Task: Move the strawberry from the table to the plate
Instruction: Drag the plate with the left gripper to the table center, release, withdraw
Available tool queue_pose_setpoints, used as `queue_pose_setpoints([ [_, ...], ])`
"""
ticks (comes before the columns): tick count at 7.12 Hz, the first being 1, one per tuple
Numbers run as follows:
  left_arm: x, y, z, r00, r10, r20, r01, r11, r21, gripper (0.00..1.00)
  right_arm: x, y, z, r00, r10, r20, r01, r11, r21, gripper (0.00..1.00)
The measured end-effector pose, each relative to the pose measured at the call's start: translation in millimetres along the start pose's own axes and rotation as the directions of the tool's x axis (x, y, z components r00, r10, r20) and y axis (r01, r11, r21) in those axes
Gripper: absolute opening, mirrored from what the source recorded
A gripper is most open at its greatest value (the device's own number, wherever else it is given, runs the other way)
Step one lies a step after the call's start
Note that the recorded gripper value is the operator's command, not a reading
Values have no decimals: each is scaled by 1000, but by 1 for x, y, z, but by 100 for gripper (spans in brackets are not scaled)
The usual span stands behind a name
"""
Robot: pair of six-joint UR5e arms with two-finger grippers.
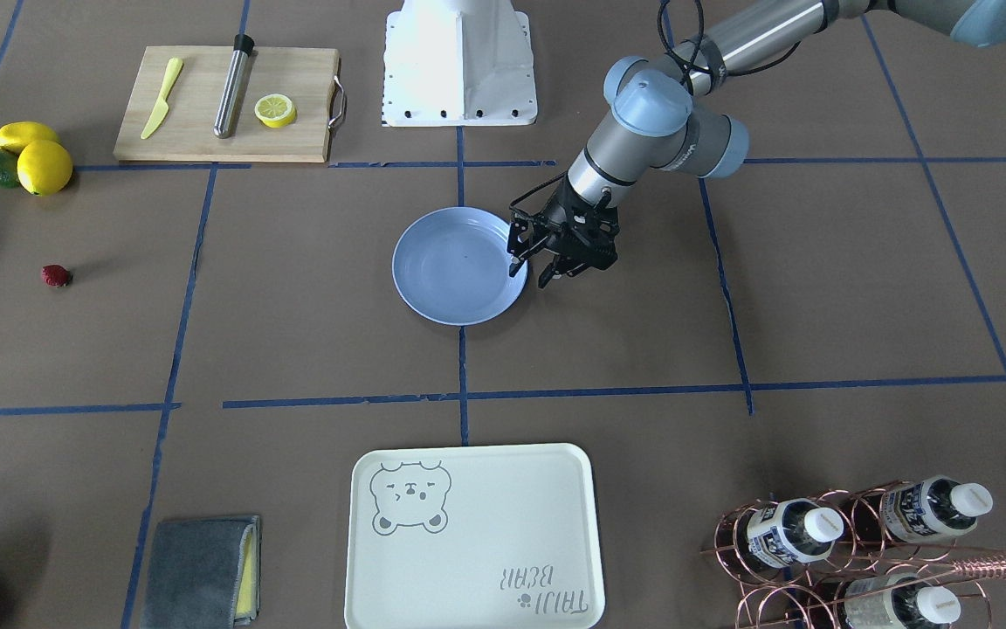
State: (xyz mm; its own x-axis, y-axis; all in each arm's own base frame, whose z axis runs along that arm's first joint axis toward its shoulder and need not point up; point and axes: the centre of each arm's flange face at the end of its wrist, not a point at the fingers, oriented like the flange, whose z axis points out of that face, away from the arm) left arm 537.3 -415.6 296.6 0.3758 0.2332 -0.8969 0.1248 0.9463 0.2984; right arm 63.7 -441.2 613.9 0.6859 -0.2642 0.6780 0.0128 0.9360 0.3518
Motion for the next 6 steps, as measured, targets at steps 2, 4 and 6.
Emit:
queue_pose_setpoints([
  [2, -35, -48, -58, 991, 104, 82, -104, 995, -12, 100, -20, -16, -16, 1000, -7, 6, 7, 999, 40, 100],
  [4, -120, -109, -165, 928, 294, 226, -283, 956, -82, 100, -58, -38, -32, 1000, 14, 28, -16, 997, 77, 100],
  [6, -307, -166, -300, 861, 397, 317, -340, 914, -222, 100, -123, -56, -32, 996, 28, 86, -35, 996, 83, 100],
])
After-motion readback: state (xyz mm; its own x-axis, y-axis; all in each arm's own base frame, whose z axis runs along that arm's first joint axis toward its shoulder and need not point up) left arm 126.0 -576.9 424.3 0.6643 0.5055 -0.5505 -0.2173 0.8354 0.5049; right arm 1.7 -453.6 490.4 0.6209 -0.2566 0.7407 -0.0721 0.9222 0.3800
